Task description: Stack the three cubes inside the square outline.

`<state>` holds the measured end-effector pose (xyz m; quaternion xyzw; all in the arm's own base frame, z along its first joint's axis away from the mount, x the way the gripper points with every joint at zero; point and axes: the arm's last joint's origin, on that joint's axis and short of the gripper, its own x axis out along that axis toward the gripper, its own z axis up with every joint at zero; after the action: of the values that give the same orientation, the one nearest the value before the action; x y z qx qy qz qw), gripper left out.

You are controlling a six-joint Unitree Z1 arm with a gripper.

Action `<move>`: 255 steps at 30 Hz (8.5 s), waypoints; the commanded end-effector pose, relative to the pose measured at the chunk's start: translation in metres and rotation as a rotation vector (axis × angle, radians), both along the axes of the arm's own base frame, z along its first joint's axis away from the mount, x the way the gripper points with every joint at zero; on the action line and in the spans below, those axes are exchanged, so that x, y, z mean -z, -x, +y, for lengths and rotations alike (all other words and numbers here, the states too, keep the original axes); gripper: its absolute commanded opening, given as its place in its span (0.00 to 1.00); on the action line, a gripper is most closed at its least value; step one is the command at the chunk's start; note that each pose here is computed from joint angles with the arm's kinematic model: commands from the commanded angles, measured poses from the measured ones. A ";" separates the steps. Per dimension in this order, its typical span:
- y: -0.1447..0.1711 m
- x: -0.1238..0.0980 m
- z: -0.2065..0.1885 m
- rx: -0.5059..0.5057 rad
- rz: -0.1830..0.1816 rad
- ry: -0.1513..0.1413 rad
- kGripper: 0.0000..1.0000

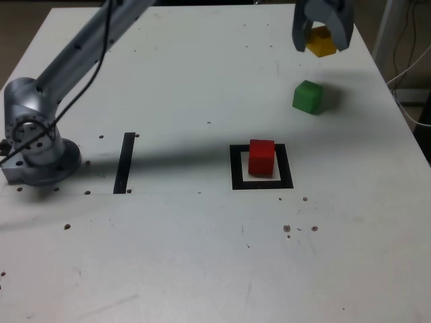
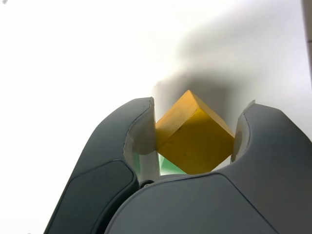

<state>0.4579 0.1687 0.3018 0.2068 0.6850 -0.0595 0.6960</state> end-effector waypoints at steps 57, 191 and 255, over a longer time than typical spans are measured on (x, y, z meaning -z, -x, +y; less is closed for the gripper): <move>0.130 0.024 -0.202 0.158 0.006 0.089 0.39; -0.005 0.088 -0.053 -0.411 0.122 0.021 0.97; 0.076 -0.036 -0.174 -0.059 0.053 0.013 0.39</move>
<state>0.3905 -0.0019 0.3368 0.1841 0.7084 -0.0500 0.6795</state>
